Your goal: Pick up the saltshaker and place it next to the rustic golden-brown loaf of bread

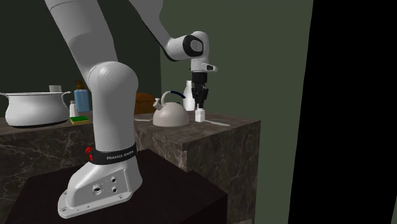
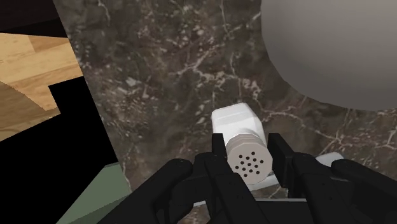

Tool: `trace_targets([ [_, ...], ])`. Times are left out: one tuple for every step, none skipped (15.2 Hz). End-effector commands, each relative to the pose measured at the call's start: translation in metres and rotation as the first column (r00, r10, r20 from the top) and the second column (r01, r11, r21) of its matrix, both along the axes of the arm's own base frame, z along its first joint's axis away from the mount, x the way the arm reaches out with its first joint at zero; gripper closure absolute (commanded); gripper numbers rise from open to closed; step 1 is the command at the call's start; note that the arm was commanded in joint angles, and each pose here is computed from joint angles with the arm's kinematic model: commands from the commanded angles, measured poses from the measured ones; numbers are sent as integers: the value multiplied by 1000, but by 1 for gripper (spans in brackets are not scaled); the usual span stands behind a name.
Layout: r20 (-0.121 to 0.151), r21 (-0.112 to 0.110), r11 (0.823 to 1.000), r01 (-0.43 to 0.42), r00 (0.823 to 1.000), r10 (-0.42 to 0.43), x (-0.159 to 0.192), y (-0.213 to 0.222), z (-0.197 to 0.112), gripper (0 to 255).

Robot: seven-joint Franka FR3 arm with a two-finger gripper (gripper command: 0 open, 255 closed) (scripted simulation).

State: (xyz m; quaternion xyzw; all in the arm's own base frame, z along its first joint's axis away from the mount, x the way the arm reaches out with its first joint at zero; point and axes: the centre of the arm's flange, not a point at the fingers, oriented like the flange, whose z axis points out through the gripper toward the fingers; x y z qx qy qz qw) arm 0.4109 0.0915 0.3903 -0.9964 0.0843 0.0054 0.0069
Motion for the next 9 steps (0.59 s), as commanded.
trace_targets([
  [0, 0, 1000, 0, 1000, 0, 0, 0, 11, 255],
  [0, 0, 1000, 0, 1000, 0, 0, 0, 17, 255],
  [0, 0, 1000, 0, 1000, 0, 0, 0, 22, 255],
  [0, 0, 1000, 0, 1000, 0, 0, 0, 27, 255],
  [0, 0, 1000, 0, 1000, 0, 0, 0, 32, 255],
  [0, 0, 1000, 0, 1000, 0, 0, 0, 38, 255],
  [0, 0, 1000, 0, 1000, 0, 0, 0, 43, 255],
  [0, 0, 1000, 0, 1000, 0, 0, 0, 48, 255],
  [0, 0, 1000, 0, 1000, 0, 0, 0, 53, 255],
])
